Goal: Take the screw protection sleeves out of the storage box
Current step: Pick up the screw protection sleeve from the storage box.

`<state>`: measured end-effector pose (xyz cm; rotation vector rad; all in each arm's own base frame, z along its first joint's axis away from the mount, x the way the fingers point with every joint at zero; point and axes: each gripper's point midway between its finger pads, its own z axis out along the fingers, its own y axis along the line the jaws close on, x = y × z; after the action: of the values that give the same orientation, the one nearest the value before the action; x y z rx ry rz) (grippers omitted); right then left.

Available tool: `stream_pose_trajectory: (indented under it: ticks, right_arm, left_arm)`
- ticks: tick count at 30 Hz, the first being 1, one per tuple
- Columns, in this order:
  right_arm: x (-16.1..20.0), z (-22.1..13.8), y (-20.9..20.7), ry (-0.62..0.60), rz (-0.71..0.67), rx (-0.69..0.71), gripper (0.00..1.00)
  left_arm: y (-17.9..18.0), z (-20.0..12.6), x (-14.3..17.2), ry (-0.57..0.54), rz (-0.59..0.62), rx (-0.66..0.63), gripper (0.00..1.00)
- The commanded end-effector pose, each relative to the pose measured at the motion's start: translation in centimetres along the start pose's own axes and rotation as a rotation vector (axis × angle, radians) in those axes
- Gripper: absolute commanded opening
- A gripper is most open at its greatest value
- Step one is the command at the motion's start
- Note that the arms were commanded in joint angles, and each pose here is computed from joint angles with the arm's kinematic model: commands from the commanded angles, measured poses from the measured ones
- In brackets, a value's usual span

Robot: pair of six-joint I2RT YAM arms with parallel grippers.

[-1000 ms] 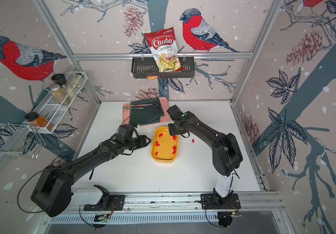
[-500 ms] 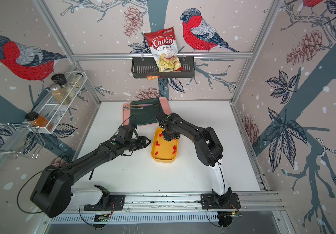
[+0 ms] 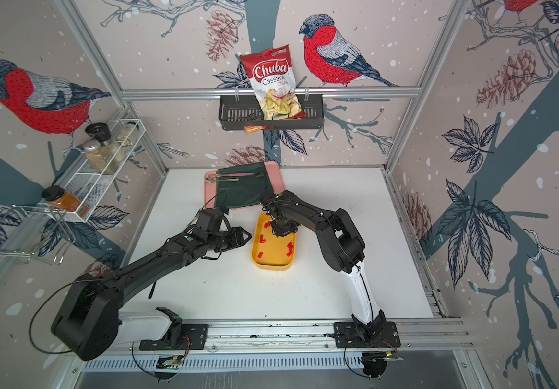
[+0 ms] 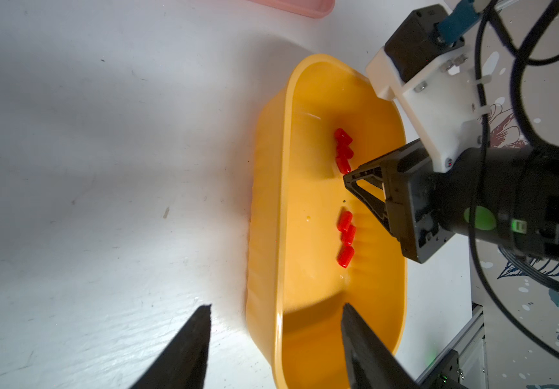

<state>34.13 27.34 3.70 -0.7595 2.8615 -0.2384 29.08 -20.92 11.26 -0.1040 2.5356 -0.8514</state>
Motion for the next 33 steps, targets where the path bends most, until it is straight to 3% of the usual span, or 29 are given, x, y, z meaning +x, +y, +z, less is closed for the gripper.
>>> stream_pose_trajectory:
  ticks: [1, 13, 21, 25, 28, 33]
  right_arm:
    - [0.0, 0.5, 0.1, 0.005, -0.001, 0.0, 0.25]
    - [0.0, 1.4, -0.4, -0.001, 0.025, 0.005, 0.16]
    - [-0.9, 0.6, -0.6, -0.031, 0.039, 0.016, 0.03]
    - [-1.2, -0.1, -0.7, -0.045, 0.044, 0.018, 0.02]
    - [-1.3, -0.7, -0.7, -0.051, 0.046, 0.019, 0.05]
    - [-1.6, -1.1, -0.9, -0.063, 0.053, 0.024, 0.28]
  left_arm:
    - [-0.6, 0.0, -0.7, -0.029, 0.011, 0.026, 0.62]
    - [-0.4, 0.3, -0.5, -0.021, 0.016, 0.018, 0.62]
    - [-0.6, 0.3, -0.8, -0.02, 0.022, 0.019, 0.62]
    - [-0.6, 0.4, -0.7, -0.019, 0.02, 0.018, 0.62]
    - [-0.5, 0.4, -0.7, -0.019, 0.019, 0.019, 0.62]
    - [-0.4, 0.5, -0.5, -0.015, 0.019, 0.017, 0.62]
